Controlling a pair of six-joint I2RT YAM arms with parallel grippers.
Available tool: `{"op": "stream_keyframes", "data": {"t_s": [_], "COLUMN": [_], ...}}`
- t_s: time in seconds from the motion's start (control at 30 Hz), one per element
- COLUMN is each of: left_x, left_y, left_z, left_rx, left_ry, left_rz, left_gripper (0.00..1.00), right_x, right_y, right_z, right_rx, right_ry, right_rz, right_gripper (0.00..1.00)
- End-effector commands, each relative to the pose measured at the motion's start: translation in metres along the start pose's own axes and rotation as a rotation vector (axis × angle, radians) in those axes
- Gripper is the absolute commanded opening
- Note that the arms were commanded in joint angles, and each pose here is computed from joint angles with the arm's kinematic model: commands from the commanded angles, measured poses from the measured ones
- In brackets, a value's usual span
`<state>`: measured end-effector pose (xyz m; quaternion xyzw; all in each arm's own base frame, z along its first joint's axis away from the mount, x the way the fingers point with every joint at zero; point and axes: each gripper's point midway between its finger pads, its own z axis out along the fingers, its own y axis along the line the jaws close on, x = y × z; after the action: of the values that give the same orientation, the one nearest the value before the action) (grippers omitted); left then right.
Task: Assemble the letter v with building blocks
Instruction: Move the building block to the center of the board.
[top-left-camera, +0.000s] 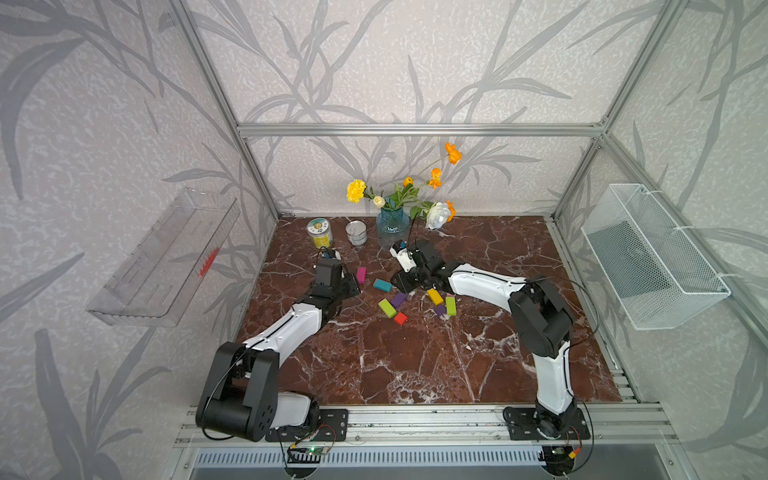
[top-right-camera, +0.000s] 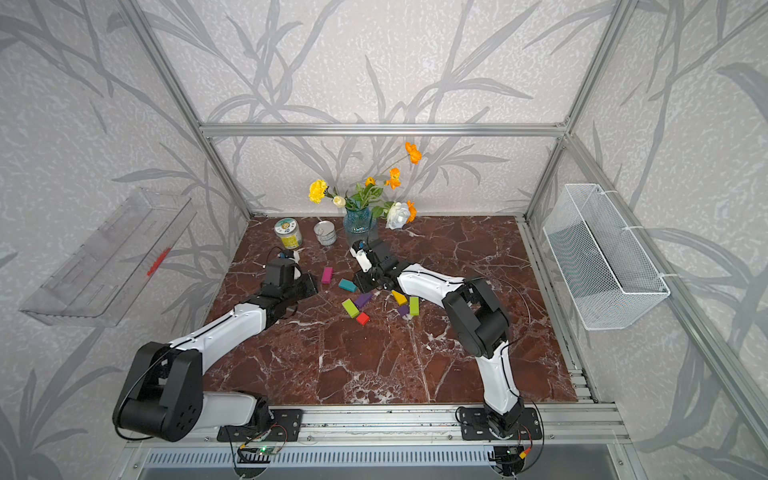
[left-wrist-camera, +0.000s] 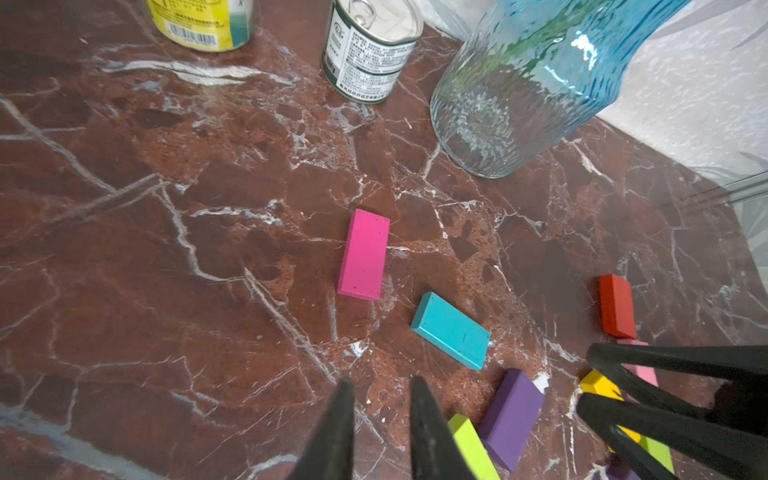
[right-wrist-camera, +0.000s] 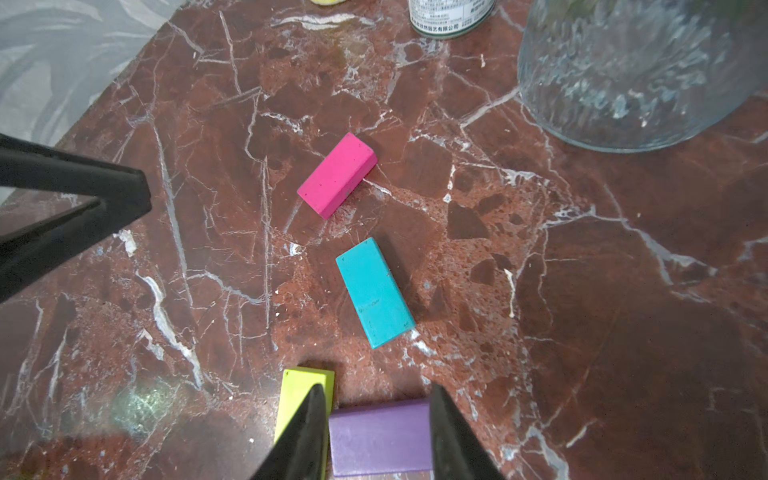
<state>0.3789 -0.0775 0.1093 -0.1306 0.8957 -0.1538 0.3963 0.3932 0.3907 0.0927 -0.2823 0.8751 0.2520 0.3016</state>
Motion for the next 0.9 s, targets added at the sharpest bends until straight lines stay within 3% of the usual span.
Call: {"op": "stream_keyframes", "data": {"t_s": [0.0, 0.07, 0.13, 0.23, 0.27, 0.87], "left_x": [-0.006, -0.003, 0.001, 0.006, 0.008, 0.042], "left_y": [-0.01, -0.013, -0.017, -0.019, -0.019, -0.026], "left_z": [0.007, 0.013, 0.019, 0.027, 0.03, 0.058], "left_rx": [0.058, 0.077, 0.1, 0.122, 0.127, 0.182], "left_ry": [0.01, 0.03, 0.051, 0.069, 0.077, 0.187], "left_rz": [-0.038, -0.059, -0.075, -0.098, -0.105, -0.166], "left_gripper": [0.1, 0.01, 0.0, 0.0, 0.0, 0.0], "right_x": [0.001, 0.0, 0.0, 0.002, 0.004, 0.013], "right_y": [0.0, 0.001, 0.001, -0.001, -0.003, -0.011], "right_z": [0.011, 0.019, 0.028, 0.039, 0.042, 0.065], "right_rx": [-0.01, -0.024, -0.032, -0.034, -0.028, -0.009], "right_ry": [0.024, 0.032, 0.038, 0.046, 0.052, 0.095], "right_rz": [0.031, 0.049, 0.073, 0.099, 0.106, 0.14], "right_gripper": [0.37, 0.3, 0.22, 0.02, 0.0, 0.0]}}
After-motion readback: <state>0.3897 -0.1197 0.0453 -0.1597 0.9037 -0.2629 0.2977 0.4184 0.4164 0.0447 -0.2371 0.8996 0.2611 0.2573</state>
